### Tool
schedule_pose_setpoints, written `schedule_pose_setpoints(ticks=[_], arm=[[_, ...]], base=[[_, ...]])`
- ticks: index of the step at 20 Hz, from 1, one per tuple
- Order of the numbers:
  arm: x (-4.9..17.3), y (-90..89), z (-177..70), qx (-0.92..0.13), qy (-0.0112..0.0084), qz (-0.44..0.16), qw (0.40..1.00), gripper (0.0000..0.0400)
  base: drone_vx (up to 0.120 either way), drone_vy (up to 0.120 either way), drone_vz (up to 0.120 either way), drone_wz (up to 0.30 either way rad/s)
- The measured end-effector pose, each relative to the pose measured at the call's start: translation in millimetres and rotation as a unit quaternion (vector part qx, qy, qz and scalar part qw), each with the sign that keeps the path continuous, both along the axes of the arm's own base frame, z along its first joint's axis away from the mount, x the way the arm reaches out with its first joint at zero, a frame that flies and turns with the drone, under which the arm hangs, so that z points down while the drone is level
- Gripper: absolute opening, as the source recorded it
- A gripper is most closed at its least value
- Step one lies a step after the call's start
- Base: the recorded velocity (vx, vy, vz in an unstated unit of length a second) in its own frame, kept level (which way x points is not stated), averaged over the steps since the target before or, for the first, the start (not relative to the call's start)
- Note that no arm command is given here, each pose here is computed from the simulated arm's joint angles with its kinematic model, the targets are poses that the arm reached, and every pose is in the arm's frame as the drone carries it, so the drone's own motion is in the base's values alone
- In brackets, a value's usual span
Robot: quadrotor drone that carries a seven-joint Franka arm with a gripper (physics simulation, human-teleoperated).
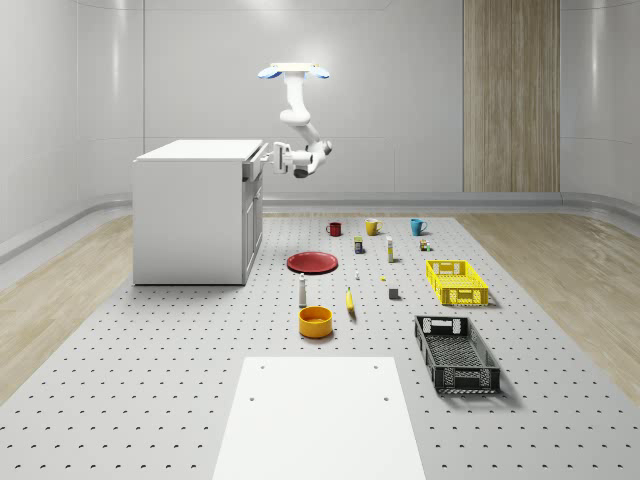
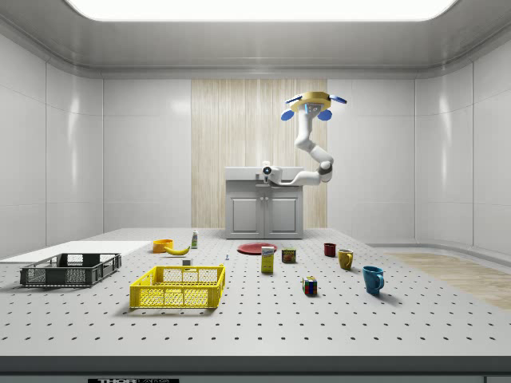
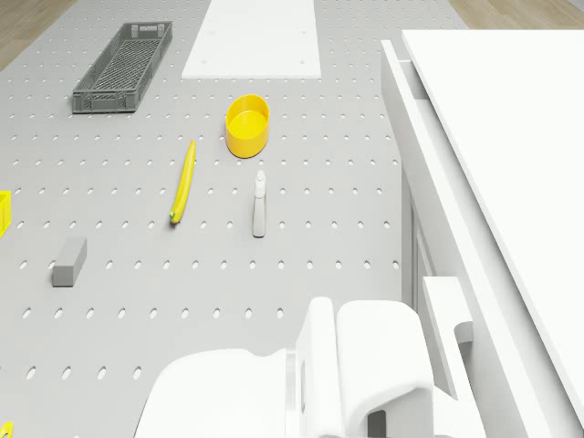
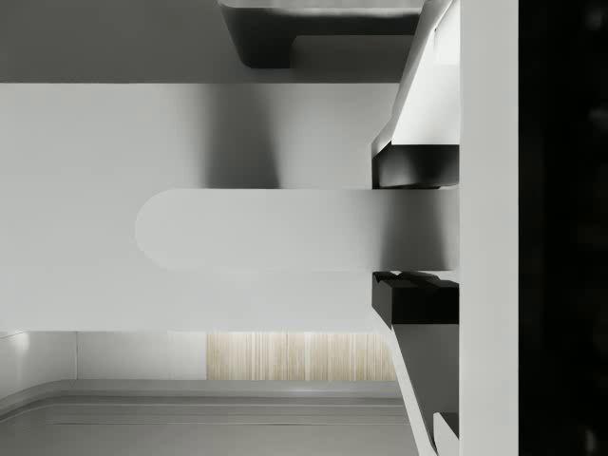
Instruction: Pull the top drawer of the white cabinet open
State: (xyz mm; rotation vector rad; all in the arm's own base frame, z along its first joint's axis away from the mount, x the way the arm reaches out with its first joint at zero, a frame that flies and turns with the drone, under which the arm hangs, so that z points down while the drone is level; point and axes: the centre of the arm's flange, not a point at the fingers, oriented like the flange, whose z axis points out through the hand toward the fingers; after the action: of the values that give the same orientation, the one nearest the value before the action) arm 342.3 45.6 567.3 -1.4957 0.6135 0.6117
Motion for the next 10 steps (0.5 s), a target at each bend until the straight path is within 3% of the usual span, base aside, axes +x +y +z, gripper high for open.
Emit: schedule_pose_setpoints(ticks=[4, 7, 10], arm=[[0.0, -16.9, 0.1, 0.003, 0.0001, -0.001, 1.0, 0.0109], [0.0, -23.8, 0.1, 0.004, 0.0001, -0.001, 1.0, 0.0204], [0.1, -20.5, 0.1, 0.005, 0.0001, -0.001, 1.0, 0.0257]], base=[[0.0, 0.0, 0.0, 0.0], [0.0, 0.0, 0.0, 0.0], [0.0, 0.0, 0.0, 0.0]])
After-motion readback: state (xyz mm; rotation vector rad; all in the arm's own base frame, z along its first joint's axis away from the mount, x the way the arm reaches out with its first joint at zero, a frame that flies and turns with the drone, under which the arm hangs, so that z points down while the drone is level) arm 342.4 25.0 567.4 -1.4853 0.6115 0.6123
